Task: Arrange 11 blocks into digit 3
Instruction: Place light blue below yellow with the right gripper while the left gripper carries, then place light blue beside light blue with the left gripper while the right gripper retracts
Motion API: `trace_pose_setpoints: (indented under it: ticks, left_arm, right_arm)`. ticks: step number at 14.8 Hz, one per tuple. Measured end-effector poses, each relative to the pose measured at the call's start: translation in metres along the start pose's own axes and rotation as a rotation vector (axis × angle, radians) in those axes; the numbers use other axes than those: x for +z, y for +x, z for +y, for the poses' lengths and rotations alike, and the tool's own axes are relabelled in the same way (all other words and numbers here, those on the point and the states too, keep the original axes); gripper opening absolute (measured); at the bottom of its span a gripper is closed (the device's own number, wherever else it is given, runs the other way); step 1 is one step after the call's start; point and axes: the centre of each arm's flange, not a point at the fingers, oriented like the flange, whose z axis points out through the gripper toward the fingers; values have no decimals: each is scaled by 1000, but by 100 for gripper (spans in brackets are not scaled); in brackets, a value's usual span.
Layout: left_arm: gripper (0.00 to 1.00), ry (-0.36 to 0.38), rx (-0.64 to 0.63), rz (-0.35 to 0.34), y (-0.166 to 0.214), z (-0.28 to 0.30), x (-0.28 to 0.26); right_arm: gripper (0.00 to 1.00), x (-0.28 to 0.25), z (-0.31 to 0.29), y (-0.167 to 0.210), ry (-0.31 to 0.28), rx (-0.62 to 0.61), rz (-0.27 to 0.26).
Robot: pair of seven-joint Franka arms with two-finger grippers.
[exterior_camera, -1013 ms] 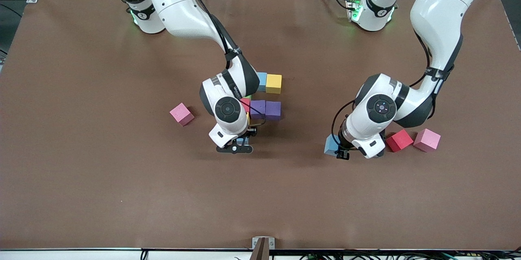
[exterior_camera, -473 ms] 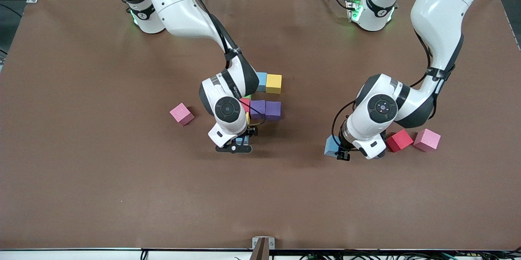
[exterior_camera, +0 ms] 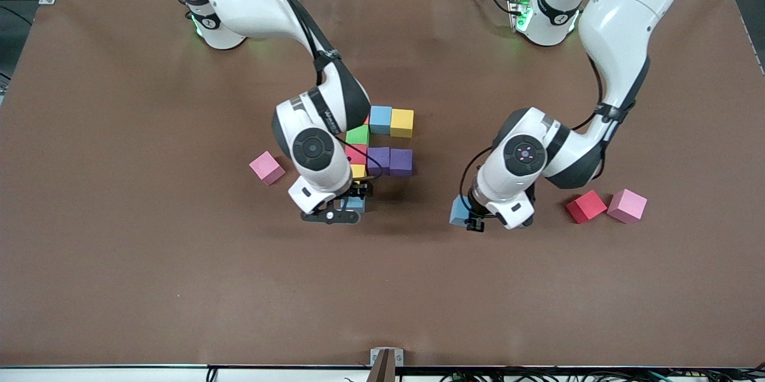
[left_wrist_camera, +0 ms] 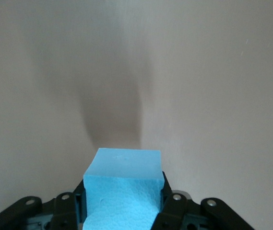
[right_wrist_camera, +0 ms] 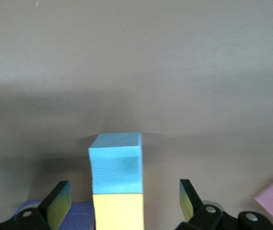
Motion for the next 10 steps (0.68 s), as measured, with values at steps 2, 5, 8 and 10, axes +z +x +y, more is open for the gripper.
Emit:
trace_pose_setpoints:
  ticks: [2,5,8,10]
  left_arm:
    - [55,-4,-39,9,-22,2,12]
    - [55,-23,-105,43,-62,1,35]
    - [55,-29,-150,32,-100,-7,54]
    - [55,-39,-179,14,-113,-11,63]
  right_arm:
    - [100,-26,34,19,9,23,-3]
    - [100,-54,106,51,9,-6,-41]
    - [100,-75,198,80,16,35,-87]
    - [100,-84,257,95,24,83,-95]
